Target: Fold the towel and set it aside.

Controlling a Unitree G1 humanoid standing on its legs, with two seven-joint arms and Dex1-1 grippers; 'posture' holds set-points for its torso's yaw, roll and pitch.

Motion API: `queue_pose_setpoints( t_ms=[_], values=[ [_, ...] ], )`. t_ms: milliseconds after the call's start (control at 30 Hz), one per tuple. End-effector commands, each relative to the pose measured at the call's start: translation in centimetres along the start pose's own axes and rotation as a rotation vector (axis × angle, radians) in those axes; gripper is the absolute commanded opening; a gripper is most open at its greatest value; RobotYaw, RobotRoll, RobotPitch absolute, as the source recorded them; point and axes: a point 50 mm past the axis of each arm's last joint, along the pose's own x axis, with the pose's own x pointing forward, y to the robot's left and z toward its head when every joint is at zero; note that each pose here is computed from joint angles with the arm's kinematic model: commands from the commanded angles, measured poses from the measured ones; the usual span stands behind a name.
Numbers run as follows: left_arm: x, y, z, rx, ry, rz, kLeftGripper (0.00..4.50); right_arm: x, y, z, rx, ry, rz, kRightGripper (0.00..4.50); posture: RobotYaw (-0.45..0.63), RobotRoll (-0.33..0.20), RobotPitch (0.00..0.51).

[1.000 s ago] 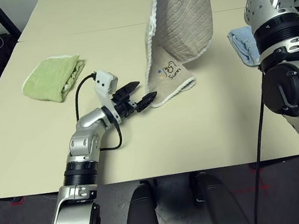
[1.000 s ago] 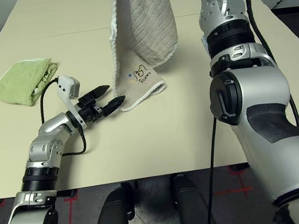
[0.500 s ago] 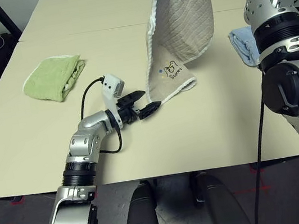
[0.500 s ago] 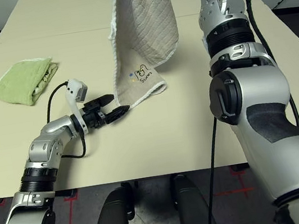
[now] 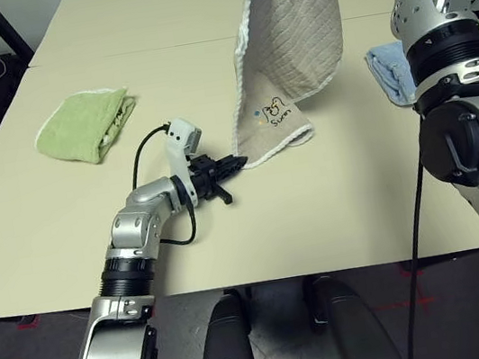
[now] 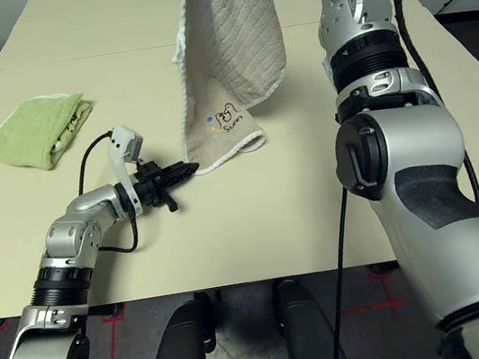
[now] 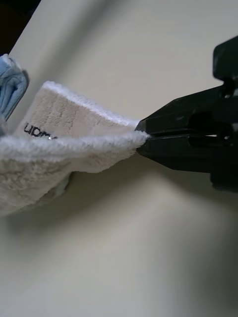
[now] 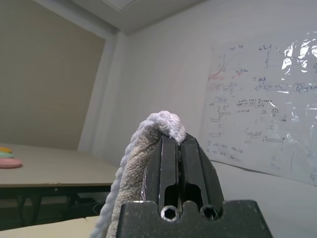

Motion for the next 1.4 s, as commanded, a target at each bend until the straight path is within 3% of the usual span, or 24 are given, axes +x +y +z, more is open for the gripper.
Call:
queue_pose_setpoints(
  t_ms=[33,167,267,367,600,733,900,1067,1233,1400],
  values=[
    [-1.8,0.7,1.1,0.044,-0.008,0.062,0.02,-1.9,-0.7,-0.7,-0.013,0.061,-0.027,0.00,0.03,0.000,0.184],
    [-5.0,1.7,2.2,0.160,0.058,0.134,0.02,-4.7,-0.9,-2.0,-0.005,0.144,-0.051,0.00,0.02,0.000,0.192],
    [-7.4,2.5,4.2,0.210,0.044,0.223,0.02,-7.1,0.6,-3.5,0.039,0.249,-0.041,0.00,0.02,0.000,0.197],
    [-8.6,2.9,5.6,0.273,0.069,0.262,0.02,-8.5,1.3,-3.6,0.061,0.296,-0.103,0.00,0.01,0.000,0.204],
    [-10.6,3.5,7.6,0.401,0.243,0.314,0.02,-10.5,0.4,-4.2,-0.031,0.609,-0.206,0.00,0.00,0.000,0.218],
    [-10.5,3.2,9.3,0.356,0.218,0.353,0.02,-9.7,-0.9,-3.8,-0.047,0.721,-0.198,0.00,0.00,0.000,0.227],
    [-10.7,3.2,9.5,0.281,0.195,0.433,0.02,-11.9,-1.7,-3.7,0.044,0.885,-0.093,0.00,0.02,0.000,0.243],
    [-11.6,4.3,10.3,0.252,0.152,0.580,0.02,-13.4,-3.2,-3.0,0.046,0.912,-0.099,0.00,0.02,0.000,0.254],
    [-11.9,7.3,13.8,0.386,0.051,0.797,0.02,-12.5,-5.9,-2.5,-0.079,0.789,-0.281,0.00,0.02,0.000,0.259],
    [-10.6,9.8,16.1,0.451,-0.067,0.946,0.02,-10.9,-6.4,-3.2,-0.132,0.688,-0.435,0.00,0.01,0.000,0.267]
  ],
)
